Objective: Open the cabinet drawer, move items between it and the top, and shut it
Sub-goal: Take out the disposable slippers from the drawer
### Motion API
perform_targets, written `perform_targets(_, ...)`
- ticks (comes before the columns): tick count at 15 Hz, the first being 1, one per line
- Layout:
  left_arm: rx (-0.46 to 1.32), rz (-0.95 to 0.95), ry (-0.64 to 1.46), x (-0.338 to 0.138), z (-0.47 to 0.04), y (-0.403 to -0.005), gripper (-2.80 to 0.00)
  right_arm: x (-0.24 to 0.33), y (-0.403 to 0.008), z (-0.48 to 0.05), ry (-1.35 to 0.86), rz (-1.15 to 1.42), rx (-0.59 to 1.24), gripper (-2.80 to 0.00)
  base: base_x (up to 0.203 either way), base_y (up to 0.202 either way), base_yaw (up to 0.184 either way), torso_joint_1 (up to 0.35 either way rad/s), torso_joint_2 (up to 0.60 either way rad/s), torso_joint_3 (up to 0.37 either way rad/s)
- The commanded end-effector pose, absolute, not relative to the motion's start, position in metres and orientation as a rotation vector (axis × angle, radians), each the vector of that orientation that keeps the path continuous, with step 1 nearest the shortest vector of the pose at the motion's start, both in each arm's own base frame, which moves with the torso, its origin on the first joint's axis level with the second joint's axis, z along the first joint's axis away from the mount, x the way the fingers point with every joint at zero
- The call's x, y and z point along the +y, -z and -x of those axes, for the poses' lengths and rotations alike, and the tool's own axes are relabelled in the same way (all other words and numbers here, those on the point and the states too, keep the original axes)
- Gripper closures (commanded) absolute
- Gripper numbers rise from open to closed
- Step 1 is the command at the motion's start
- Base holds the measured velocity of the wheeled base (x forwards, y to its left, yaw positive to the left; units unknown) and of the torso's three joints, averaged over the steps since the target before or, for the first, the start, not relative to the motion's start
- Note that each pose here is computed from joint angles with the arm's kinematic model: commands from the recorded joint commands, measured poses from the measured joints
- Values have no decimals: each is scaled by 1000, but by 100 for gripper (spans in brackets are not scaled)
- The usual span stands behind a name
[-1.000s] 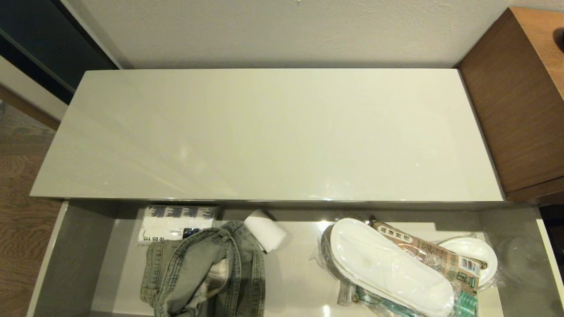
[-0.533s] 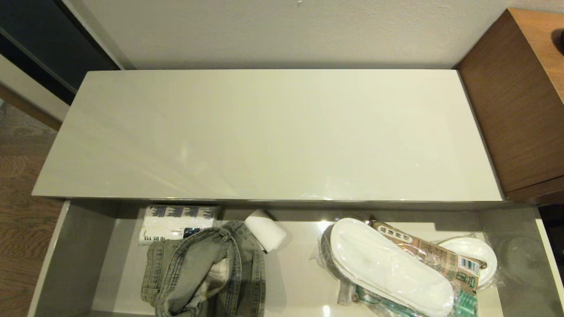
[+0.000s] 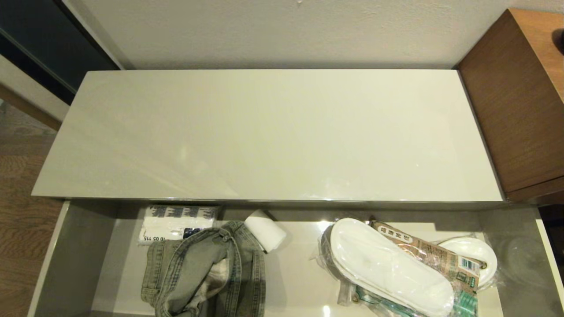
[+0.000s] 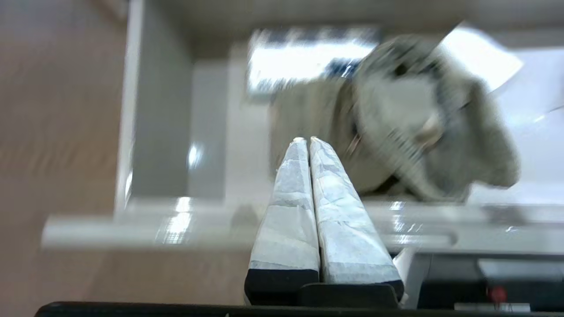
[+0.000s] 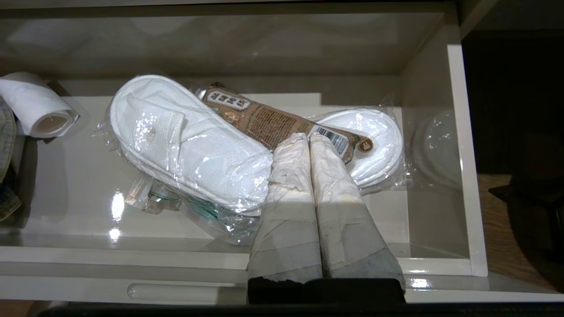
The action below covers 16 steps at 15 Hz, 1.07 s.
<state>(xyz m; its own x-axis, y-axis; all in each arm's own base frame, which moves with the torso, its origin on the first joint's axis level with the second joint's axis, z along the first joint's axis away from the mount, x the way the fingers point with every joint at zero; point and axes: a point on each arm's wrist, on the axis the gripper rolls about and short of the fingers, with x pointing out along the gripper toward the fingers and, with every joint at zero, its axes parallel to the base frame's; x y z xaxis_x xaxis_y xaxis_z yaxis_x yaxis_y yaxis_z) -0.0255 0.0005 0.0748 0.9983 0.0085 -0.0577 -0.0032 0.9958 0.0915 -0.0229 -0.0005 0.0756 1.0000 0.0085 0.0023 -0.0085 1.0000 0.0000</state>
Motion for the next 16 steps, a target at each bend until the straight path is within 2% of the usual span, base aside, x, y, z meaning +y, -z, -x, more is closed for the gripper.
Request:
perform_targets(1,26,-107,19,0,23,-73,0,0,-75,24,-8,0,-23,0,0,0,0,0,0,0)
perform_targets(4,7,-50,21,0,23,-75,0,0,-75,24,-8,0,-23,0,0,0,0,0,0,0)
perform_targets(16,6,-44,20,0,23,-75,0,-1,-75,24,-9,1,-23,0,0,0,0,0,0,0)
